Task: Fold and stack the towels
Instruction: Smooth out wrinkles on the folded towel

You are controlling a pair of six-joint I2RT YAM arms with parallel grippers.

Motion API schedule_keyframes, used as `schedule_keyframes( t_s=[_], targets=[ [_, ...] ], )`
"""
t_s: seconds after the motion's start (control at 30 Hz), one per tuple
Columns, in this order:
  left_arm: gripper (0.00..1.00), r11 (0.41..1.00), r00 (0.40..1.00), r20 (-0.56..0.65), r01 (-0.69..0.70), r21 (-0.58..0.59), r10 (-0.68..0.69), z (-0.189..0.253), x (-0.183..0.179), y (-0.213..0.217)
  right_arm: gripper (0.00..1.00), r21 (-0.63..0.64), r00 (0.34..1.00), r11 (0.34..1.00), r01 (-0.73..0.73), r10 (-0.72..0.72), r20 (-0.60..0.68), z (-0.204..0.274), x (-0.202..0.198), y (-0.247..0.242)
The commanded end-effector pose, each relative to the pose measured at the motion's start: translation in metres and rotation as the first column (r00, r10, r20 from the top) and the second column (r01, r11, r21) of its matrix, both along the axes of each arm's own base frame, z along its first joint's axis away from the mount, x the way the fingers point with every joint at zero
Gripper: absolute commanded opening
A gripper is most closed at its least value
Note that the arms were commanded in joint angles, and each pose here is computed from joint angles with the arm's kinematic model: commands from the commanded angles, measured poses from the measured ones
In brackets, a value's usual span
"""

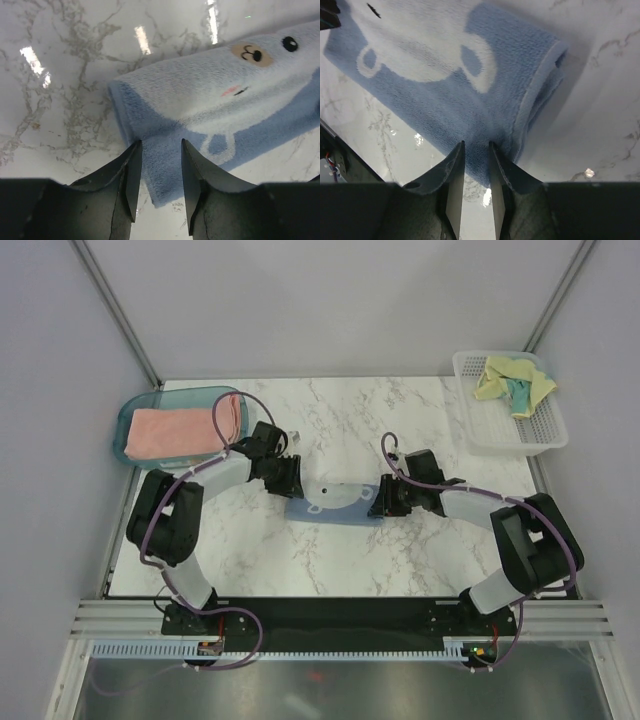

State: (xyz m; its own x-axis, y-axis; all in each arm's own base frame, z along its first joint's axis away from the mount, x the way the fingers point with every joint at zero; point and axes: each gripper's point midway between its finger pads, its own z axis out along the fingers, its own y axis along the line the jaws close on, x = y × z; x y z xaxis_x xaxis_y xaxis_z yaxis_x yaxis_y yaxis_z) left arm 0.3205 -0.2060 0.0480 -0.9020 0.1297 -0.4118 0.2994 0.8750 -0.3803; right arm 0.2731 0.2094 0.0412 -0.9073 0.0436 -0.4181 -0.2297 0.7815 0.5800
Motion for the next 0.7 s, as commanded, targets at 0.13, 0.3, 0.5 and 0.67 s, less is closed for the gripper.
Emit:
schedule_keyframes(
  t_s=[0.13, 0.3, 0.5, 0.67],
  targets=[
    [0.45, 0.993, 0.992, 0.032, -0.118, -0.013, 0.118, 0.014, 0.022, 0.006, 0.37, 0.035, 0.991, 0.998, 0.053, -0.057, 0.124, 0.033, 0.019, 0.001],
    [0.46, 0.989, 0.991, 0.074, -0.102, -0.102, 0.110, 0.053, 0.022, -0.006, 0.38, 0.037, 0.970, 0.994, 0.101, -0.107, 0.218, 0.066, 0.042, -0.001],
    [0.46, 0.981, 0.995, -0.011, -0.096, -0.168, 0.096, 0.045, -0.005, -0.015, 0.32, 0.030, 0.976, 0.992, 0.121, -0.124, 0.178, 0.036, 0.070, -0.001],
    [0.46, 0.984, 0.985, -0.087, -0.153, -0.089, 0.146, 0.002, -0.024, 0.000, 0.31, 0.040, 0.981, 0.993, 0.109, -0.114, 0.154, 0.010, 0.080, -0.011]
  ],
)
